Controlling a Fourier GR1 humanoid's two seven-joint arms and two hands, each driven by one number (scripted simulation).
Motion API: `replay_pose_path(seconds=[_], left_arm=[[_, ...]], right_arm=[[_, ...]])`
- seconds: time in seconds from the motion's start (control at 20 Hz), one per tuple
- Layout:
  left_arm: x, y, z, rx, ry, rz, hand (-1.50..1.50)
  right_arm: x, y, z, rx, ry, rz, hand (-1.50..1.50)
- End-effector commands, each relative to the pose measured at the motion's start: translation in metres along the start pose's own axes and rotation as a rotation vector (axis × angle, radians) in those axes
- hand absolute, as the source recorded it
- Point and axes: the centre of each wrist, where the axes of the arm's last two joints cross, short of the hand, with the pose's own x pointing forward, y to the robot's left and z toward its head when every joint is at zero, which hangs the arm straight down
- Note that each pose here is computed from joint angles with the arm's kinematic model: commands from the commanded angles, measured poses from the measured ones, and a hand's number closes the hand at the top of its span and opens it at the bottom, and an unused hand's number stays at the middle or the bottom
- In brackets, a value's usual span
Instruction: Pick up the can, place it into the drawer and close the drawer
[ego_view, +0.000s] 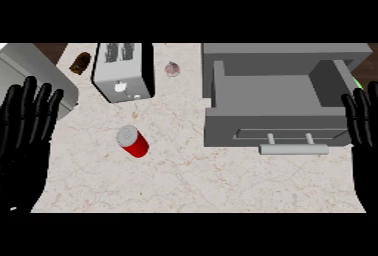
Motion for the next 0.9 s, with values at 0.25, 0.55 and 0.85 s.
replay_pose_path(seconds=[0.25,0.55,0.85], left_arm=[[-0.011,-0.043,-0.019,0.006,-0.002,-0.025,-1.5],[-0.004,-0.026,0.008,0.124,0.419,-0.108,-1.5],[0.021,-0.037,0.008,0.127,0.422,-0.095,-1.5]], right_arm=[[-0.001,0.022,-0.006,0.097,-0.004,-0.041,-1.5],[-0.01,-0.024,0.034,-0.16,0.298,0.041,-1.5],[-0.003,-0.059,0.058,-0.147,0.31,0.048,-1.5]])
